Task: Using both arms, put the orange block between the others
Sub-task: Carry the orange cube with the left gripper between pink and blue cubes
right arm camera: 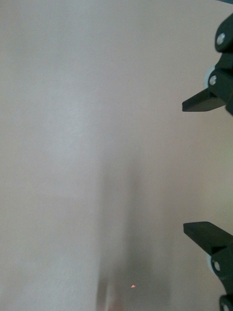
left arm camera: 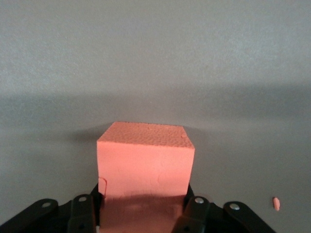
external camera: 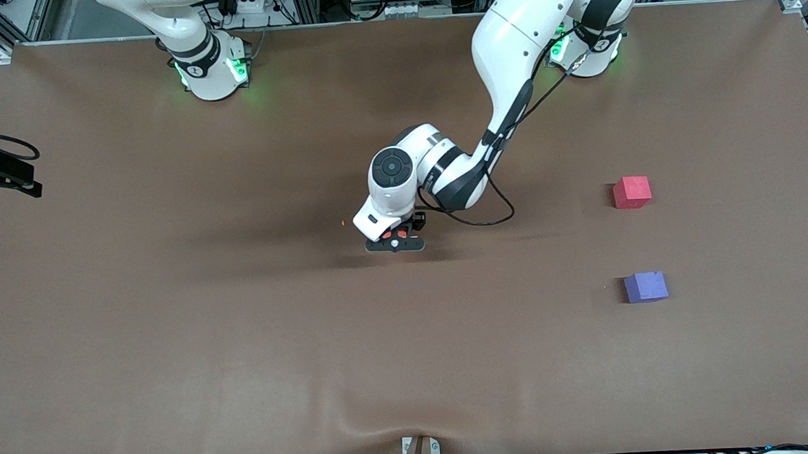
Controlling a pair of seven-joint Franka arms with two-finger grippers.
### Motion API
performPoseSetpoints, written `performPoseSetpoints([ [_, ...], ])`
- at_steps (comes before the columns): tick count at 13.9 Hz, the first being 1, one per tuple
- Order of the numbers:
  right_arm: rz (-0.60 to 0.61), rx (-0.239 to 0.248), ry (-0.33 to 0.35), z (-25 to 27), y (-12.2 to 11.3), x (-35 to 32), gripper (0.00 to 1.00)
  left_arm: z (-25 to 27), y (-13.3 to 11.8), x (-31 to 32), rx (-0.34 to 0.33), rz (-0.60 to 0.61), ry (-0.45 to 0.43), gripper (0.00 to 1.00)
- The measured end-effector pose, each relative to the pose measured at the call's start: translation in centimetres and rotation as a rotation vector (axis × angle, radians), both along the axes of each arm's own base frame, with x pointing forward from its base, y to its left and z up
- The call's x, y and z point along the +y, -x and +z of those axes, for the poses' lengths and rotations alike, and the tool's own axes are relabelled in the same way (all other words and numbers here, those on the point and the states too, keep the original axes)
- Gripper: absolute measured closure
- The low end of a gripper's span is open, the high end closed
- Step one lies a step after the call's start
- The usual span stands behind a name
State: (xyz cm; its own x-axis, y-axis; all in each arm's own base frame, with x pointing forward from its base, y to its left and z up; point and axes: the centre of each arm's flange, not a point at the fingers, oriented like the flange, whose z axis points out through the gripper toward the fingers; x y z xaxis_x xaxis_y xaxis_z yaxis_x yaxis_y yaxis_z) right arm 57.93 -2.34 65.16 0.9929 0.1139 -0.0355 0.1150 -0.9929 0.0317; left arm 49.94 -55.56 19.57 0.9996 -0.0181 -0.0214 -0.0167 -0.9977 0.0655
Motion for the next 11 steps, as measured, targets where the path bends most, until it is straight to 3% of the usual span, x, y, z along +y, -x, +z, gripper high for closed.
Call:
performPoseSetpoints([
  [4,0.046,-0.017,-0.002,1.1,0.1,3.2,0.0,5.3,-5.0,4.3,-0.021,0.08,-0.025,0.46],
  [8,0.03,-0.005,-0.007,1.3,0.5,2.4,0.0,15.4,-10.6,14.9,0.023,0.227,-0.076,0.46],
  [11,0.009,-0.008,-0.01,2.9,2.6,1.2,0.0,18.5,-12.7,23.6,0.035,0.267,-0.086,0.46],
])
